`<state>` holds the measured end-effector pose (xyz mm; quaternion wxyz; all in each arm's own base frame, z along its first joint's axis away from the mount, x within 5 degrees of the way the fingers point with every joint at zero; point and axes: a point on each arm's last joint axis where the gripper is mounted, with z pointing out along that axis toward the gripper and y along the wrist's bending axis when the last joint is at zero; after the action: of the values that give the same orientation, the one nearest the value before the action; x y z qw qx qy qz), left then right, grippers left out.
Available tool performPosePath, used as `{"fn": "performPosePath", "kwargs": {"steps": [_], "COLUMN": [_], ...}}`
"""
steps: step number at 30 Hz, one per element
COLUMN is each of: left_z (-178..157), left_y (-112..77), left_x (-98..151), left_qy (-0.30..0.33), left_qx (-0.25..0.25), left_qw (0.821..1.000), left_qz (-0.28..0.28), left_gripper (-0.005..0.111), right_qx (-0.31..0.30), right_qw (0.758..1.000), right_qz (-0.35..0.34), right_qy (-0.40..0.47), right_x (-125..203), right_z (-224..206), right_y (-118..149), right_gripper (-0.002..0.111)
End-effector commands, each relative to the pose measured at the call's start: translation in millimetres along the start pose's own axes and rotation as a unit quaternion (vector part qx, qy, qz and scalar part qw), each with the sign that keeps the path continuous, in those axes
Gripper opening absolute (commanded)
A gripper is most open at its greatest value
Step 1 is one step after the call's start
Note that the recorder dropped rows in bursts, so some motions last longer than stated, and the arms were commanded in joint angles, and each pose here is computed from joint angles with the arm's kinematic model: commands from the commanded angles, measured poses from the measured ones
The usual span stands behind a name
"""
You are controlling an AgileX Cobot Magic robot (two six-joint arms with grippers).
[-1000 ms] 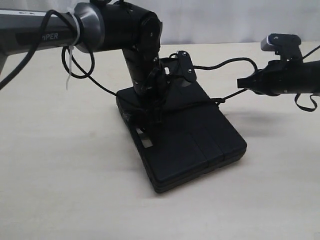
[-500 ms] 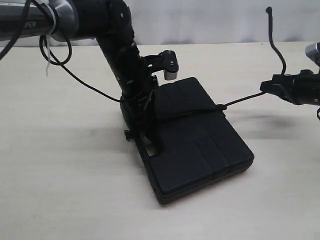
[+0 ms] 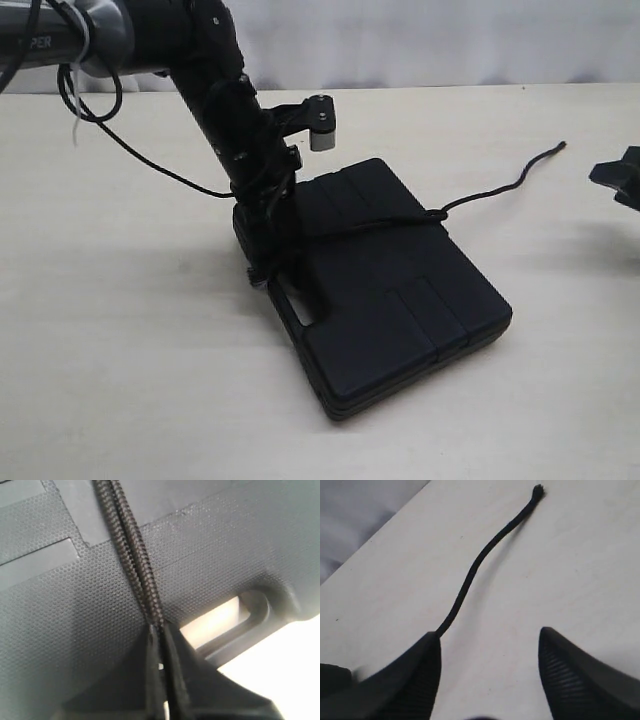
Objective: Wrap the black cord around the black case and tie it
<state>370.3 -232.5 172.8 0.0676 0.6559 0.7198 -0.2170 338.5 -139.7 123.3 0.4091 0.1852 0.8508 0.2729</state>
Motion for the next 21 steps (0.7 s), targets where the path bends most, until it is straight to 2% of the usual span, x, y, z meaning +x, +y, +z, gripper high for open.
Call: {"fn": "performPosePath", "kwargs": {"steps": [1,4,6,10,12,14,15,18,21], "left_z": [-11.2,-23.6,-30.8,-32.9,-34.6,-40.3,-44.7,-63.7,-86.1], "left_y": [0.1,-1.3,-12.1,-15.1,-12.8,-11.2,-10.1,5.3,16.3], "left_x": [-1.2,-12.5,-18.9,-20.9,-18.1,-15.4,-13.2,-7.3,-2.1], "left_qy": [-0.027,-0.076,-0.103,-0.113,-0.114,-0.118,-0.12,-0.156,-0.198], "left_qx": [-0.006,-0.033,0.003,0.012,0.012,0.009,0.007,-0.063,-0.124], "left_qw": [1.0,0.996,0.995,0.993,0.993,0.993,0.992,0.977,0.952], "left_qz": [-0.012,-0.017,0.009,0.026,0.003,-0.026,-0.049,-0.132,-0.2], "left_gripper": [0.0,0.0,0.0,0.0,0.0,0.0,0.0,0.0,0.0], "right_qx": [-0.122,-0.166,-0.169,-0.175,-0.17,-0.126,-0.078,0.013,0.049], "right_qw": [0.992,0.983,0.981,0.975,0.97,0.974,0.976,0.972,0.961], "right_qz": [-0.039,-0.073,-0.093,-0.116,-0.137,-0.144,-0.154,-0.188,-0.206], "right_qy": [0.001,0.014,0.033,0.078,0.11,0.122,0.131,0.14,0.177], "right_x": [-4.4,-1.7,3.3,14.1,22.0,27.2,32.1,42.2,61.1], "right_z": [-11.8,-14.1,-10.5,-3.0,-2.0,-2.3,-3.4,-13.3,-24.0], "right_y": [29.2,40.8,44.9,54.8,62.4,67.1,67.2,80.5,94.6], "right_gripper": [0.044,0.025,0.005,0.004,0.004,0.004,0.004,0.004,0.004]}}
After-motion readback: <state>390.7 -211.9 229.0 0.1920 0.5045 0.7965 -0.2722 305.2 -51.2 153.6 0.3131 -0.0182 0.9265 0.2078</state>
